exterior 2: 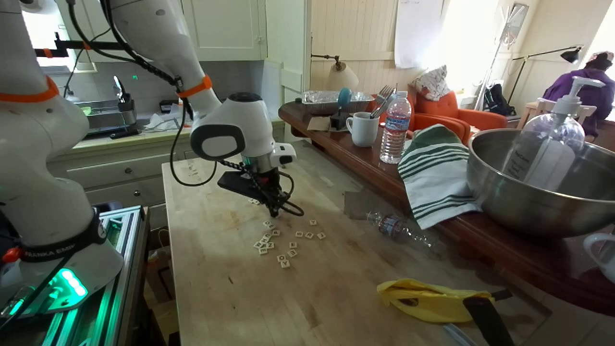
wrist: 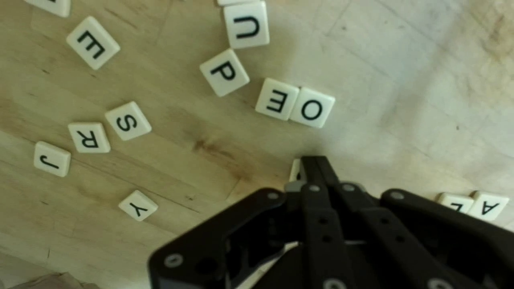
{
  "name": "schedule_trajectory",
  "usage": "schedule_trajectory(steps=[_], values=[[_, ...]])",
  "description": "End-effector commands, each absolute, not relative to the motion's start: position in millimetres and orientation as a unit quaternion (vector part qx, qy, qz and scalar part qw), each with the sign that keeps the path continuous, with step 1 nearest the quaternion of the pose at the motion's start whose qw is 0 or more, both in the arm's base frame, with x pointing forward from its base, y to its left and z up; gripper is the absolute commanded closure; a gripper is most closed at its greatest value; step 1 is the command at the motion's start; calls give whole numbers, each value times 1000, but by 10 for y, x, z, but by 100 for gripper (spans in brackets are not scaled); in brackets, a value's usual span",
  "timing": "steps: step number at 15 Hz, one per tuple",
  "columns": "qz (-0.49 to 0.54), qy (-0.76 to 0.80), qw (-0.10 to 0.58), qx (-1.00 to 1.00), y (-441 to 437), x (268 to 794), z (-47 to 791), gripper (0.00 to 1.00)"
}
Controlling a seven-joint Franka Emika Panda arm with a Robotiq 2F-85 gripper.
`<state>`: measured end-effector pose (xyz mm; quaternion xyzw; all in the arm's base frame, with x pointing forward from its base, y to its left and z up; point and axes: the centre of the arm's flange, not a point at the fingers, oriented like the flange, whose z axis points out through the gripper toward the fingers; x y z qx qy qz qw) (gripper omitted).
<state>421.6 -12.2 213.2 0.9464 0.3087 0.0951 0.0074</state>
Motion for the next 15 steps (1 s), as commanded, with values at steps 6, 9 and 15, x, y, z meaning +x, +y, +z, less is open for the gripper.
schedule_trajectory(steps=[6, 9, 15], values=[[44, 319, -8, 947, -128, 3866, 1925, 100], [42, 315, -10, 948, -122, 3858, 1922, 100], [33, 309, -14, 950, -112, 3858, 1936, 100]])
